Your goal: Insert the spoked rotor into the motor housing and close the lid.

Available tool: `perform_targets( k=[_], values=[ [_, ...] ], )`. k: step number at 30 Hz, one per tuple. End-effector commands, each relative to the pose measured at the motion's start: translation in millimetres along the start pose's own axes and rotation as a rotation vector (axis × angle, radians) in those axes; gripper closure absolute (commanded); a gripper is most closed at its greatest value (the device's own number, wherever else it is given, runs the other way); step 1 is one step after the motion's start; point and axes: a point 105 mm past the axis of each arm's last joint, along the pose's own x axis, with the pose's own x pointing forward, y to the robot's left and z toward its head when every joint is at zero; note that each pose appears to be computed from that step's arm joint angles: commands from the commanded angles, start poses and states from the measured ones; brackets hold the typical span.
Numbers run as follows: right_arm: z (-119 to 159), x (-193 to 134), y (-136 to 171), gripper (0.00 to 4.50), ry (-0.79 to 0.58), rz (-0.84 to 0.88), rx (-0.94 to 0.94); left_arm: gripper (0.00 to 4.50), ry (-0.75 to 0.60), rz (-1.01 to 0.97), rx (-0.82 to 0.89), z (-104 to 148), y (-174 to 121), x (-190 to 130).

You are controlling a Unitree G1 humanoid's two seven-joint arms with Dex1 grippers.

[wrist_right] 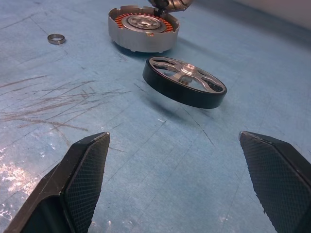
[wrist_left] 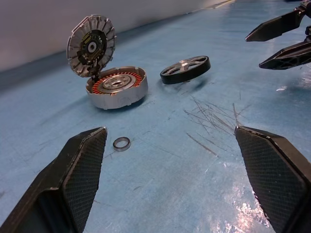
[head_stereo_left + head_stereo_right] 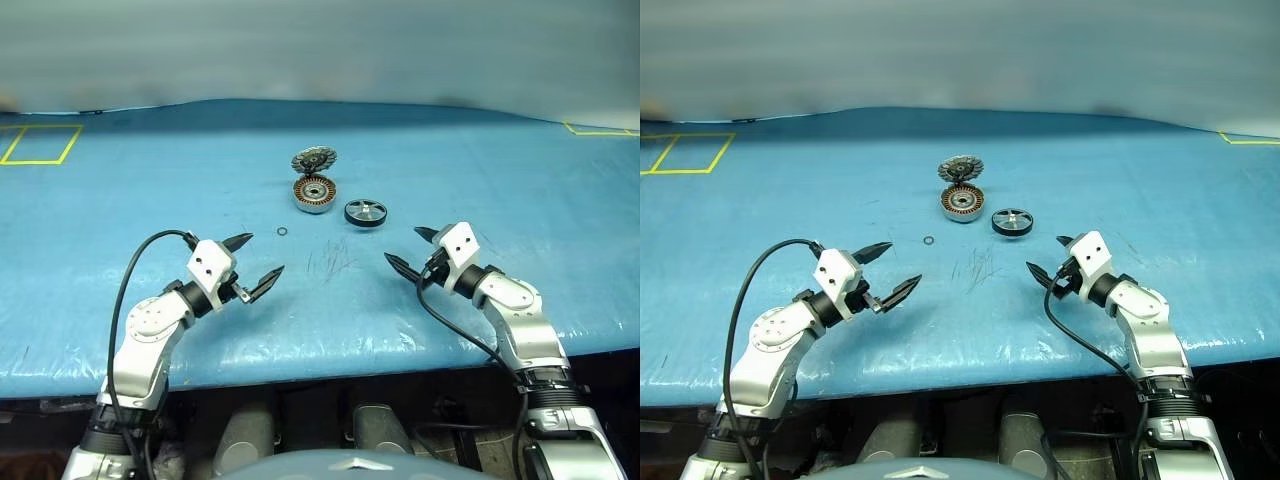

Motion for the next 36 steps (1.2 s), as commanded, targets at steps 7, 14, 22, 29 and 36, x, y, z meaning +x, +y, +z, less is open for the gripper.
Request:
perform_targets(
  k=[7,14,22,29,36],
  values=[
    [13.8,-0.6,-8.8,0.0,-0.045,-0.017,-0.033,0.01,-0.04,-0.007,0.032,9.7,0.0,3.4],
    [11.7,-1.1,-5.7,0.0,-0.046,-0.013,-0.02,0.01,-0.041,-0.009,0.032,10.3,0.5,3.8],
    [12.0,-0.9,-6.2,0.0,-0.046,-0.017,-0.02,0.01,-0.042,-0.005,0.034,10.2,1.3,5.3],
    [11.7,-0.8,-5.8,0.0,-0.045,-0.016,-0.02,0.01,-0.04,-0.004,0.028,8.9,0.6,6.1],
    [11.9,-0.9,-4.0,0.0,-0.045,-0.005,-0.015,0.01,-0.027,-0.015,0.013,6.1,-1.1,5.4]
  ],
)
